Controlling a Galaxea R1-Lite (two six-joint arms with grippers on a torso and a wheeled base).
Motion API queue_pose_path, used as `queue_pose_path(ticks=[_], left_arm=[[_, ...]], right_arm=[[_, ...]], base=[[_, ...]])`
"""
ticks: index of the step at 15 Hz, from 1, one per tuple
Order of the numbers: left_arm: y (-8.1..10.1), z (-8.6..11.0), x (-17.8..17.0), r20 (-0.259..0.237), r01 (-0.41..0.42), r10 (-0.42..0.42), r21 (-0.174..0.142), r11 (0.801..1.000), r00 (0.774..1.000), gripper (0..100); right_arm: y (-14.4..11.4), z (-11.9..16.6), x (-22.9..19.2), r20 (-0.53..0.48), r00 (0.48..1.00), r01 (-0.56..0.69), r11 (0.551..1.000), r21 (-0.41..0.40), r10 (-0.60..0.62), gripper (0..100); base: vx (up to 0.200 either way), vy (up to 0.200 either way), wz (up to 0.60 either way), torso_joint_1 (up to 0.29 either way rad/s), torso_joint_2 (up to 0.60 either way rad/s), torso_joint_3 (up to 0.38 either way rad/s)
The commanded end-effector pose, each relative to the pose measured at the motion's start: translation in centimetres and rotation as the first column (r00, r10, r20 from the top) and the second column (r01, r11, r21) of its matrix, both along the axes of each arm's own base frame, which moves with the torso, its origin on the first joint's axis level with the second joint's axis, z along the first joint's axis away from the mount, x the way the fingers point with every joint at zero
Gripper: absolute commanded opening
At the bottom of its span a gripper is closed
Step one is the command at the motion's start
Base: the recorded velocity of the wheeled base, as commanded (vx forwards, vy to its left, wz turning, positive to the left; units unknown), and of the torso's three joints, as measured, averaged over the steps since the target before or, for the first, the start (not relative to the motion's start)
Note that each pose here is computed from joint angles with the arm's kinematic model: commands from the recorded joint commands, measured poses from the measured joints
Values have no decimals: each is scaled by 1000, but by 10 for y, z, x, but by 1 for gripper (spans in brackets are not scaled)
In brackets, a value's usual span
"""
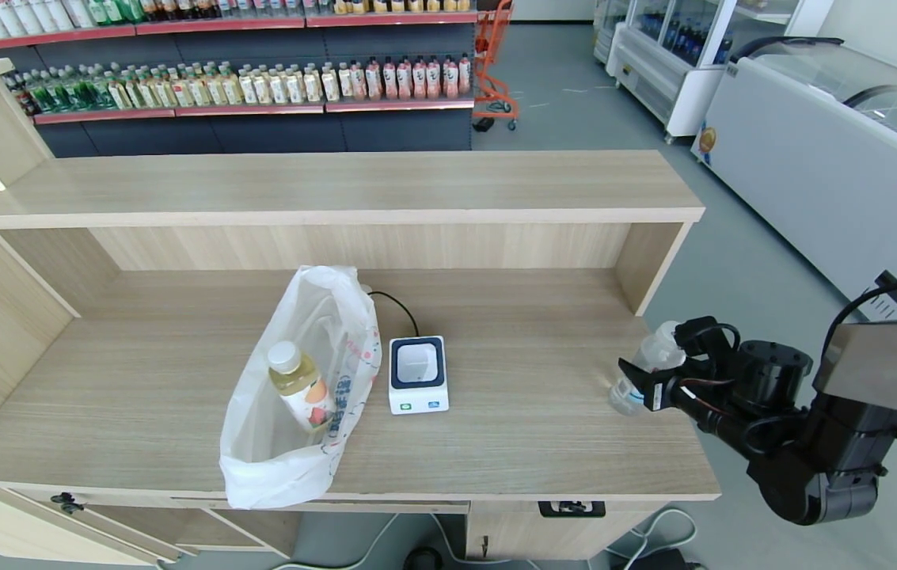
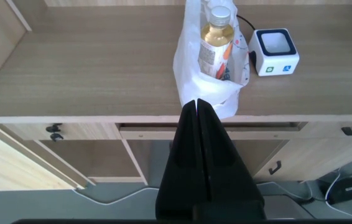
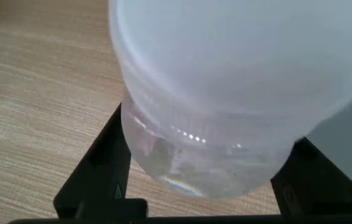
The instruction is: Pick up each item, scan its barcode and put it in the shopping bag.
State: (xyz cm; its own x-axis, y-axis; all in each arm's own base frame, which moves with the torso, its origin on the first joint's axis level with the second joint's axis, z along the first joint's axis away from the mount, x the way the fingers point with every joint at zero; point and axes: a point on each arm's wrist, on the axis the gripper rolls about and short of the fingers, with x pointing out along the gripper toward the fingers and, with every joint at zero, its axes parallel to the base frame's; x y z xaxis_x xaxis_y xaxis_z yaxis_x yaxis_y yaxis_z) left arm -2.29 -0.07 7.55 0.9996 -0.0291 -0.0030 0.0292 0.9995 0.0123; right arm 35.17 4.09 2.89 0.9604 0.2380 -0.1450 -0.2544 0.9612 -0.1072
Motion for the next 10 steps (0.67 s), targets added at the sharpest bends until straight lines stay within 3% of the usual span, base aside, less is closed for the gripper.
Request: queue_pose_path(ticks=[1, 8, 10], left_arm=[[0, 0, 0, 0, 0, 0, 0, 1000, 1000, 0], [0, 0, 0, -2, 0, 0, 0, 1000, 1000, 0], [0, 0, 0, -2, 0, 0, 0, 1000, 1000, 0]], right_arm=[[0, 0, 0, 1, 1000, -1, 1000, 0, 1, 0], [0, -5, 4, -7, 1000, 0, 1000, -4, 0, 0], [-2, 19, -2, 36, 999, 5, 1000, 19, -6, 0]], base=[[0, 0, 0, 0, 0, 0], [0, 0, 0, 0, 0, 0], [0, 0, 0, 0, 0, 0]])
